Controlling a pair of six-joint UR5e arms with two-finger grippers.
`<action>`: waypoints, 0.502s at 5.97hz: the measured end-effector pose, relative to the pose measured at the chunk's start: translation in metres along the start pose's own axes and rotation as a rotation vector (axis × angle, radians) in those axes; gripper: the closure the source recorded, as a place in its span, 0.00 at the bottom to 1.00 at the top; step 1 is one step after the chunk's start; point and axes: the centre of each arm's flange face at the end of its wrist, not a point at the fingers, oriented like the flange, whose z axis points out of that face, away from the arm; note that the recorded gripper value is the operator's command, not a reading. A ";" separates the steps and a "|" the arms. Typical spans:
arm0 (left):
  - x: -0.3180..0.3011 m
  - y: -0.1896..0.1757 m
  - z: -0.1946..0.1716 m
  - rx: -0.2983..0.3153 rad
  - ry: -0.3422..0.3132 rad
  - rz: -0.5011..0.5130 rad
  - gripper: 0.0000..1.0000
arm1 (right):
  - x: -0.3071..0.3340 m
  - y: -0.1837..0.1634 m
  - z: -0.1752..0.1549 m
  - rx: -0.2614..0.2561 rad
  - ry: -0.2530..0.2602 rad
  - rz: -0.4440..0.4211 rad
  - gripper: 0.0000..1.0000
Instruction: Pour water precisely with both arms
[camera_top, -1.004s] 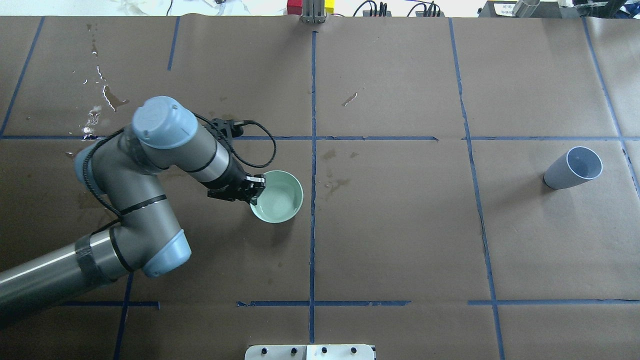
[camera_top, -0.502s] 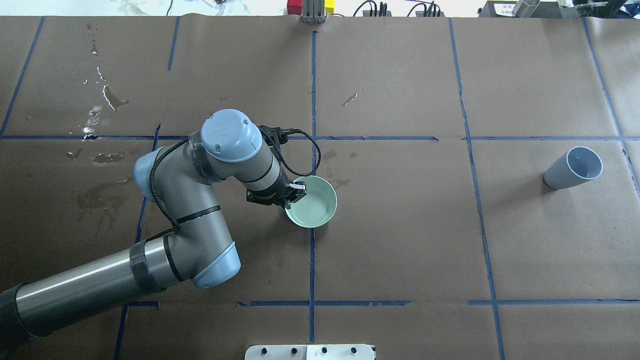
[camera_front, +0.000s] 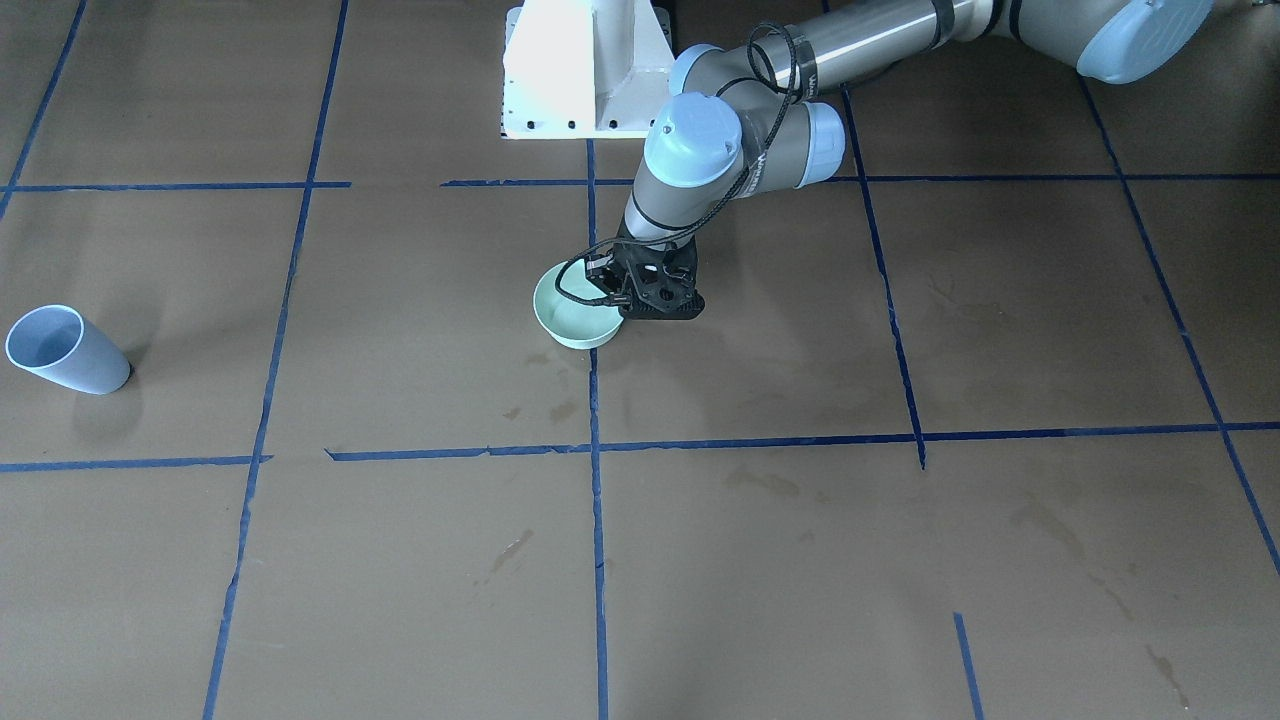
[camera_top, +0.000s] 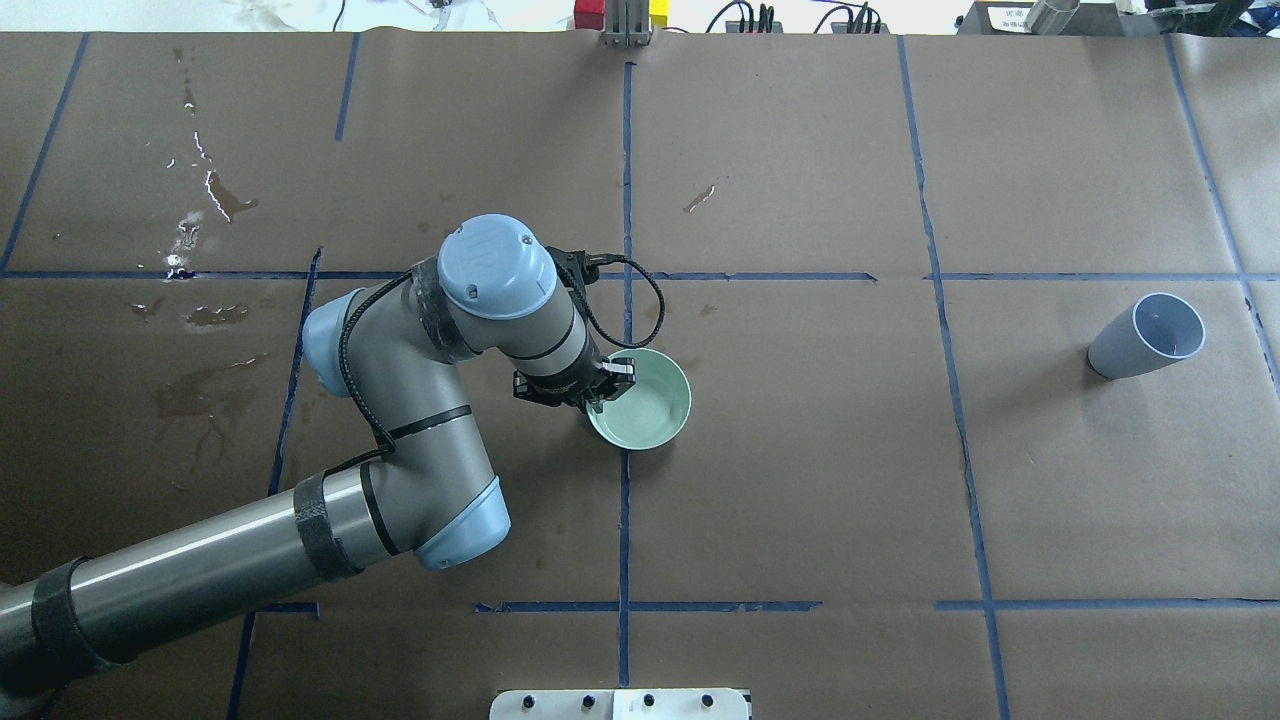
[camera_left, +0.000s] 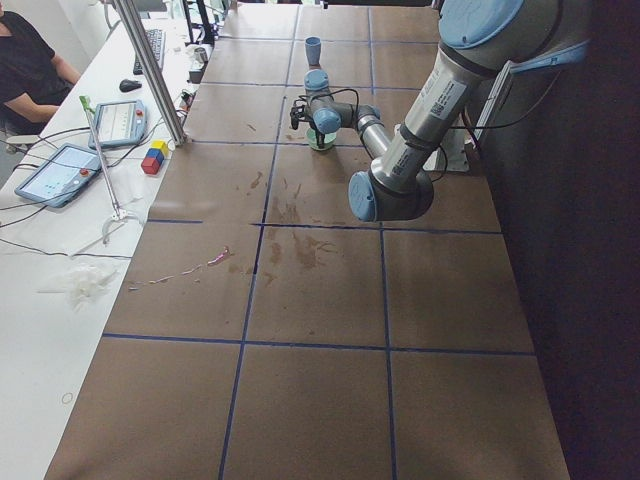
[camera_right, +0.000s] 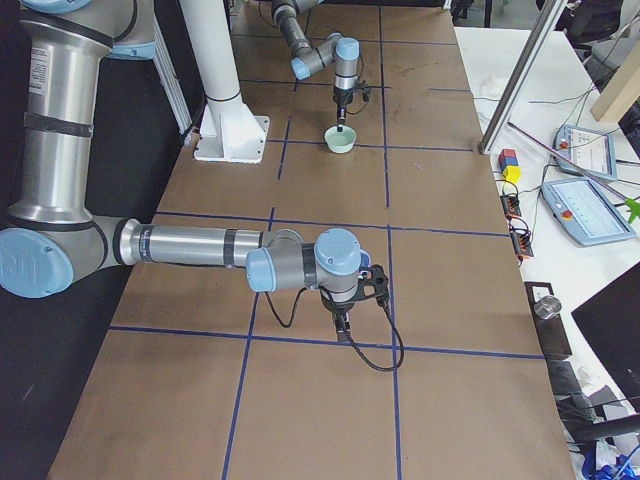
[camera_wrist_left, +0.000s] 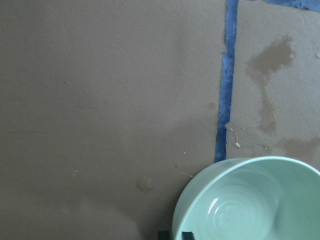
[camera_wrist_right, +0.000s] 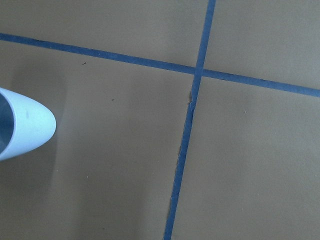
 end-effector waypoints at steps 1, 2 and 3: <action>-0.003 -0.002 -0.010 0.013 0.018 0.001 0.00 | -0.007 -0.002 0.000 0.000 -0.022 -0.005 0.00; -0.017 -0.005 -0.037 0.038 0.049 -0.001 0.00 | -0.022 -0.006 0.001 0.001 -0.055 -0.026 0.00; -0.038 -0.003 -0.069 0.061 0.071 -0.006 0.00 | -0.038 -0.010 -0.001 0.017 -0.076 -0.022 0.00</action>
